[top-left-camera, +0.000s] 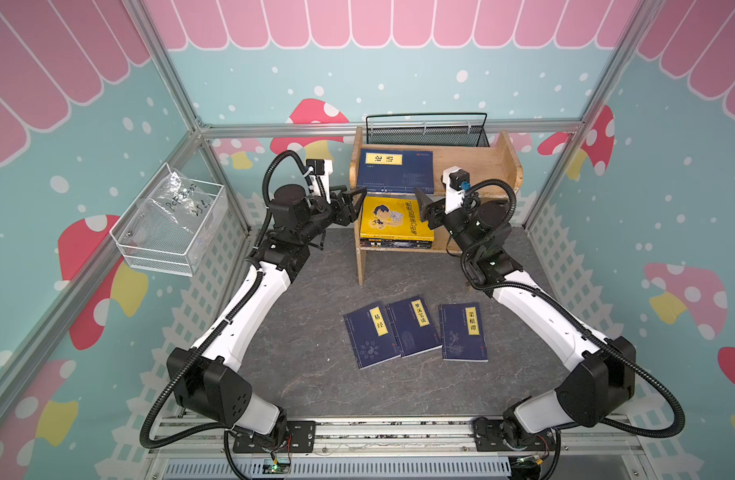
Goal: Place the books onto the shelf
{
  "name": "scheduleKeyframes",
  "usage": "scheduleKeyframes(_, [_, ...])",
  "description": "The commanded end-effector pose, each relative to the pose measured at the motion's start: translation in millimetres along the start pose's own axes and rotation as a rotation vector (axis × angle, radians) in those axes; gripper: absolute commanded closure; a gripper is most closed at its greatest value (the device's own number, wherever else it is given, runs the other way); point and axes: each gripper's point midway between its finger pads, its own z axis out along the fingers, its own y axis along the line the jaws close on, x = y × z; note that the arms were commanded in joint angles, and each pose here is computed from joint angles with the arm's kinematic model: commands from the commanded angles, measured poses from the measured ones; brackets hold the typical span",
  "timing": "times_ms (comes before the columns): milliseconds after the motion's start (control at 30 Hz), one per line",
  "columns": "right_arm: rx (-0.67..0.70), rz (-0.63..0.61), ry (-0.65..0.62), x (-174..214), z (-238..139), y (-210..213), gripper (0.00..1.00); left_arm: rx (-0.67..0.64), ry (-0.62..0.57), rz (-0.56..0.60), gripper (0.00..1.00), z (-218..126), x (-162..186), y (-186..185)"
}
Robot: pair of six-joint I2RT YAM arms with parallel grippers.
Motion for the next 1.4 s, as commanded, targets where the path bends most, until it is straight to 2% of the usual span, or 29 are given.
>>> scheduleKeyframes(0, [0.008, -0.009, 0.121, 43.4, 10.0, 1.9, 0.27, -0.009, -0.018, 0.017, 0.33, 4.0, -7.5, 3.6])
scheduleKeyframes(867, [-0.002, -0.014, 0.145, 57.6, 20.5, 6.7, 0.29, -0.095, -0.039, 0.023, 0.37, 8.3, -5.5, 23.3])
scheduleKeyframes(1033, [-0.008, -0.018, 0.141, 51.4, 20.6, 7.1, 0.29, -0.074, -0.052, 0.013, 0.37, -0.7, -8.9, 15.8])
scheduleKeyframes(1267, [-0.055, 0.045, 0.097, 13.0, 6.7, 12.5, 0.16, -0.053, -0.072, 0.017, 0.37, -28.2, -13.5, 1.4])
scheduleKeyframes(1367, [-0.041, 0.077, 0.093, -2.5, 3.1, 8.8, 0.15, -0.043, -0.088, 0.016, 0.37, -41.2, -16.4, -5.1])
